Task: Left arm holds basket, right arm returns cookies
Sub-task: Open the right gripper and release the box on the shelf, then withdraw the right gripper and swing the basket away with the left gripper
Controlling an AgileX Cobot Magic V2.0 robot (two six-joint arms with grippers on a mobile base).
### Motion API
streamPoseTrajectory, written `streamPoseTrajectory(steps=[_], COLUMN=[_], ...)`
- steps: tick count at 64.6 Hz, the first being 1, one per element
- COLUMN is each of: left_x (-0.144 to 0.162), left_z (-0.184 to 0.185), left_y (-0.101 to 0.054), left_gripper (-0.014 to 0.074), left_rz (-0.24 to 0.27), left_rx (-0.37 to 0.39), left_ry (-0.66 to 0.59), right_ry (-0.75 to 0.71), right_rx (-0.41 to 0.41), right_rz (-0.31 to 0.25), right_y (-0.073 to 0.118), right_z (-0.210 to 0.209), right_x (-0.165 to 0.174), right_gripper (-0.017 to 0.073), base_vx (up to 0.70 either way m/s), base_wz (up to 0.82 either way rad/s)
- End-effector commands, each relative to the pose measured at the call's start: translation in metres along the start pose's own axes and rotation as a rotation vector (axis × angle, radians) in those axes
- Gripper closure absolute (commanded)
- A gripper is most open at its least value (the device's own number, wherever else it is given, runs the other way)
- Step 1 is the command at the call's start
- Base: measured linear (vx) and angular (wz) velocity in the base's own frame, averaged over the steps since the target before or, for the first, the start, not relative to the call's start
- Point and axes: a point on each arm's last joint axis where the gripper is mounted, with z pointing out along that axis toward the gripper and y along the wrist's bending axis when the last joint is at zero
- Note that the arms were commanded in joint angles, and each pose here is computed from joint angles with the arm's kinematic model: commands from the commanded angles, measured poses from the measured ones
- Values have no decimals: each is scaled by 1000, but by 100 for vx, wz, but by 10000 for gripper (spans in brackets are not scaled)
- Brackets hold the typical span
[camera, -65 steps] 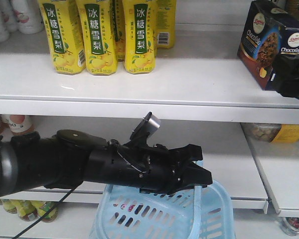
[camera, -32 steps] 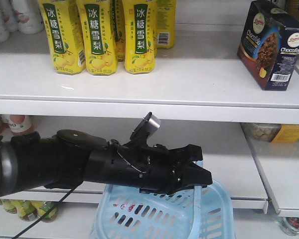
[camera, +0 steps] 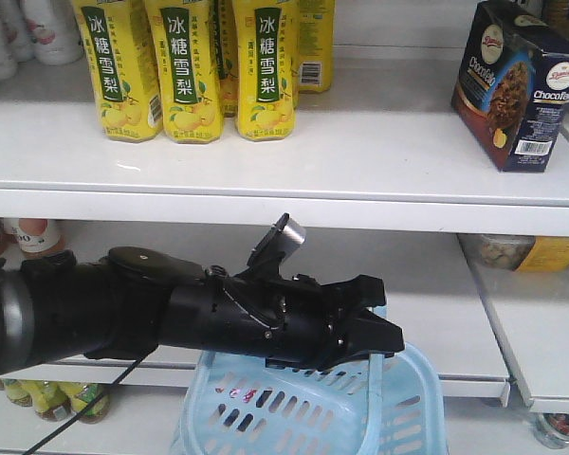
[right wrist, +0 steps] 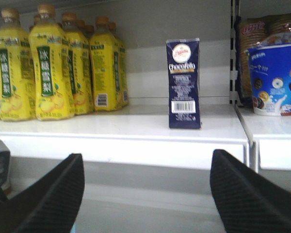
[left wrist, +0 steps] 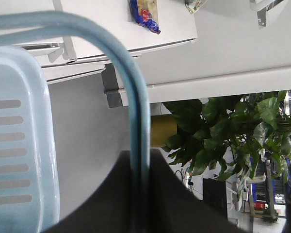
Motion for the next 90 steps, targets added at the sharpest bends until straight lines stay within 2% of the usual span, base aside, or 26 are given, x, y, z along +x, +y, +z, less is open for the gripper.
streamPoseTrajectory(steps=[1,9,17,25,32,79,90], left_x=[-6,-6,-6,-6,-6,-6,16], left_z=[-11,-11,-11,-11,-11,-11,-14], left_y=[-25,-25,-25,-25,-25,-25,-20], left_gripper=[600,600,600,600,600,600,600], left_rz=[25,25,25,25,25,24,17], left_rx=[87,87,87,87,87,86,54], left_ry=[-50,-50,-50,-50,-50,-53,-27], right_ry=[-15,-13,7,10,10,8,8], right_rx=[51,68,79,89,87,102,101], right_rz=[1,19,7,7,10,10,10], right_y=[-4,-6,-7,-8,-8,-9,-9], right_z=[-1,-1,-1,-1,-1,-1,-1], right_x=[-1,-1,7,8,8,8,8], right_gripper=[32,59,148,344,576,567,567], base_vx=[0,0,0,0,0,0,0], base_wz=[0,0,0,0,0,0,0])
